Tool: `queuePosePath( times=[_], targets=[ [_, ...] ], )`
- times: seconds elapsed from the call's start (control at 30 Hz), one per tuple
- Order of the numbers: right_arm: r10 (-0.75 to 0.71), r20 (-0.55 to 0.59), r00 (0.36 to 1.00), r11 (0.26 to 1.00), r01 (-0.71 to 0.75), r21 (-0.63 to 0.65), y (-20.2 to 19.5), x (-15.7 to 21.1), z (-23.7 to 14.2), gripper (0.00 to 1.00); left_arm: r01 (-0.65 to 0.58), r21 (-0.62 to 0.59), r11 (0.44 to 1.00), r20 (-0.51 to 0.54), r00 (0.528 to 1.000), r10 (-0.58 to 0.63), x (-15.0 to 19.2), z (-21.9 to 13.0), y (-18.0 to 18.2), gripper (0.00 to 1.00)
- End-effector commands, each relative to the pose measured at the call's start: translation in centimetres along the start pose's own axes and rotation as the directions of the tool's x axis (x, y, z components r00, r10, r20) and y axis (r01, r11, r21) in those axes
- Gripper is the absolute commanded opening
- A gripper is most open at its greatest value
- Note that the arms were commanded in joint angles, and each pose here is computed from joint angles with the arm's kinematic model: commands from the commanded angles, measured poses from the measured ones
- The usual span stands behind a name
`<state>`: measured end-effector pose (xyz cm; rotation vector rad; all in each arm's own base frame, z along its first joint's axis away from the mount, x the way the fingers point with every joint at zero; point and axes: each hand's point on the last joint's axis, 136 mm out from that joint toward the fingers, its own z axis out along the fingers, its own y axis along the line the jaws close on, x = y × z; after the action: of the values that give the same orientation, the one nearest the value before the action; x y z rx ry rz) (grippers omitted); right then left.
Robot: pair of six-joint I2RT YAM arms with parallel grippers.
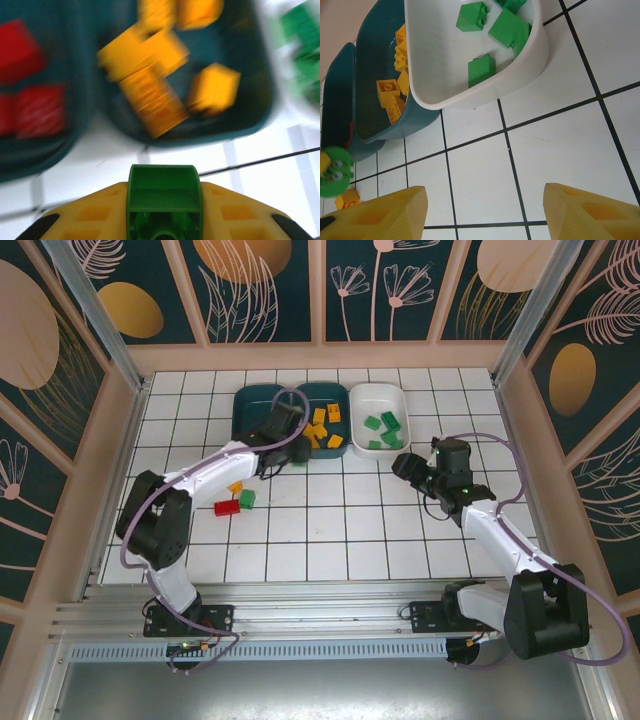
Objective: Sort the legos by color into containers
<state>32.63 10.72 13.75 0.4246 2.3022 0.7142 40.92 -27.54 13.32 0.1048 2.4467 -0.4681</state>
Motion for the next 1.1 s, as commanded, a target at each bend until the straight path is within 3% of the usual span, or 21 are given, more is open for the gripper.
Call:
queuePosePath(
  times=[0.0, 0.23, 0.4, 0.5, 0.57, 0.6, 0.73, 0.87, 1.07],
  targets=[
    [-0.011, 0.032, 0.999, 1.0, 0.011, 0.01, 0.1, -1.2, -0.4, 0.63, -0.021, 0.186, 0.982, 0.007, 1.0, 0.02, -1.4, 1.8, -6.1, 0.24],
    [-0.006, 0.07, 0.998, 1.0, 0.005, 0.018, -0.6, -1.4, -1.8, 0.63, -0.056, 0.351, 0.935, 0.045, 0.998, 0.043, -4.6, 5.9, -12.8, 0.21],
    [0.0, 0.091, 0.996, 1.0, 0.001, -0.012, 0.1, -2.4, -2.6, 0.63, -0.059, 0.358, 0.932, 0.058, 0.998, 0.041, -6.6, 8.7, -15.0, 0.25],
    [-0.013, 0.094, 0.995, 1.0, 0.013, 0.002, 0.0, -2.7, -2.9, 0.64, -0.059, 0.353, 0.934, 0.05, 0.998, 0.044, -7.7, 9.3, -15.8, 0.48],
    [-0.017, 0.097, 0.995, 1.0, 0.016, 0.007, -0.1, -2.7, -3.1, 0.64, -0.075, 0.351, 0.933, 0.075, 0.996, 0.051, -8.6, 8.2, -16.1, 0.68],
    [-0.018, 0.099, 0.995, 1.0, 0.017, 0.009, -0.1, -2.7, -3.2, 0.64, -0.09, 0.348, 0.933, 0.095, 0.994, 0.061, -9.0, 7.3, -16.1, 0.72],
    [-0.029, 0.11, 0.993, 0.999, 0.027, 0.016, 0.2, -2.7, -3.7, 0.63, -0.121, 0.273, 0.954, 0.162, 0.984, 0.079, -9.7, 2.5, -14.0, 0.81],
    [-0.086, 0.136, 0.987, 0.996, 0.086, 0.007, 2.5, -2.1, -3.9, 0.63, -0.081, 0.191, 0.978, 0.241, 0.97, 0.033, -7.3, -3.4, -9.3, 0.86],
    [-0.11, 0.061, 0.992, 0.992, 0.114, -0.061, 5.5, 0.6, -1.8, 0.63, -0.001, -0.12, 0.993, 0.167, 0.986, 0.022, 2.1, -6.8, 2.2, 0.94]
  ],
)
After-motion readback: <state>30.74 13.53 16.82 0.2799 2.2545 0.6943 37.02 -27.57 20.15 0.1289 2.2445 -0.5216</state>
